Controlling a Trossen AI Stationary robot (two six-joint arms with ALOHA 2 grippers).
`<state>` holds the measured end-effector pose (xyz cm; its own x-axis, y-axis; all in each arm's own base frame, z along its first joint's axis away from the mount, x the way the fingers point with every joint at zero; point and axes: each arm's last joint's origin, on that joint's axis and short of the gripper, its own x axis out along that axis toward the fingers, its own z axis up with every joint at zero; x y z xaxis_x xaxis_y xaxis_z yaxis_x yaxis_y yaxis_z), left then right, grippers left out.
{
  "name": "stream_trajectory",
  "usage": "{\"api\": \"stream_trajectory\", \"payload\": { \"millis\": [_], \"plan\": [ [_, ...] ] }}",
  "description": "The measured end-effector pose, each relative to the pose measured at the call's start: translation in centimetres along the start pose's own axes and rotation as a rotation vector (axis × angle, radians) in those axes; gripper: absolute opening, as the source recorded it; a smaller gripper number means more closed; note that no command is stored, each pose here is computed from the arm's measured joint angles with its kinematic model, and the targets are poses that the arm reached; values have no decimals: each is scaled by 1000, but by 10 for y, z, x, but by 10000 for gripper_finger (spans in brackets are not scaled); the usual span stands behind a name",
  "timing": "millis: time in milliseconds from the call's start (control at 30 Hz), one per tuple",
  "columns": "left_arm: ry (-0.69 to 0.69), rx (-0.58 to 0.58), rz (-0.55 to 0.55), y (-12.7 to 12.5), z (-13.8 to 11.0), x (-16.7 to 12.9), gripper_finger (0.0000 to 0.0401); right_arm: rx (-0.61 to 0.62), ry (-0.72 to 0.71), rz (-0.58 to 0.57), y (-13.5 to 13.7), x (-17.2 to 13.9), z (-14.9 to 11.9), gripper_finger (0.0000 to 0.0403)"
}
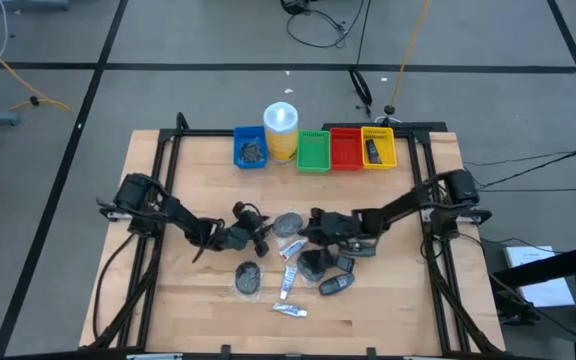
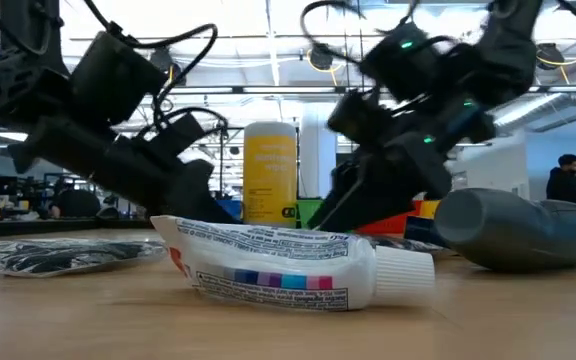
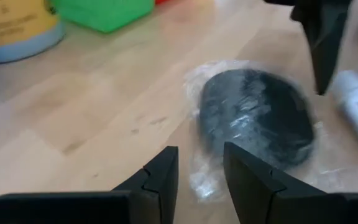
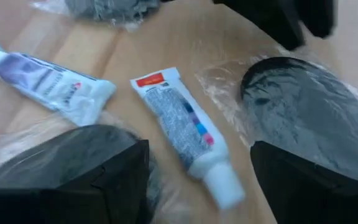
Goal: Pick & Place Travel size toiletries
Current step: Put the toothpaste into the green basket
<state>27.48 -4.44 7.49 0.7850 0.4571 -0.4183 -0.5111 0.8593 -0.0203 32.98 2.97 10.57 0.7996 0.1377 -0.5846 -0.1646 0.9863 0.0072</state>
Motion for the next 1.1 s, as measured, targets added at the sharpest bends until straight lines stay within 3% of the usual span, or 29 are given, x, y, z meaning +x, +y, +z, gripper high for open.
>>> {"api": "stream_trajectory", "payload": {
  "millis": [200,533,633,767,833,933,1100],
  "plan": [
    [3,-2,5,-3,-3,5,127,-40,34,5,-5,9,2,229],
    [10,0,-20,-6,-3,3,127,-4,43,3,-4,2,6,75],
    [12,3,-24,-7,-4,3,127,35,19,1,-3,-15,20,59],
    [12,3,-26,-7,-4,2,127,88,-18,-7,-3,-48,43,73],
    [11,2,-26,-7,-4,2,127,130,-63,-67,-11,-67,55,82],
    [3,-5,-30,-8,-3,2,127,247,-122,-260,-34,-95,65,82],
    [-18,-16,-38,-9,-1,2,127,600,-147,-503,-96,-123,52,65]
  ]
}}
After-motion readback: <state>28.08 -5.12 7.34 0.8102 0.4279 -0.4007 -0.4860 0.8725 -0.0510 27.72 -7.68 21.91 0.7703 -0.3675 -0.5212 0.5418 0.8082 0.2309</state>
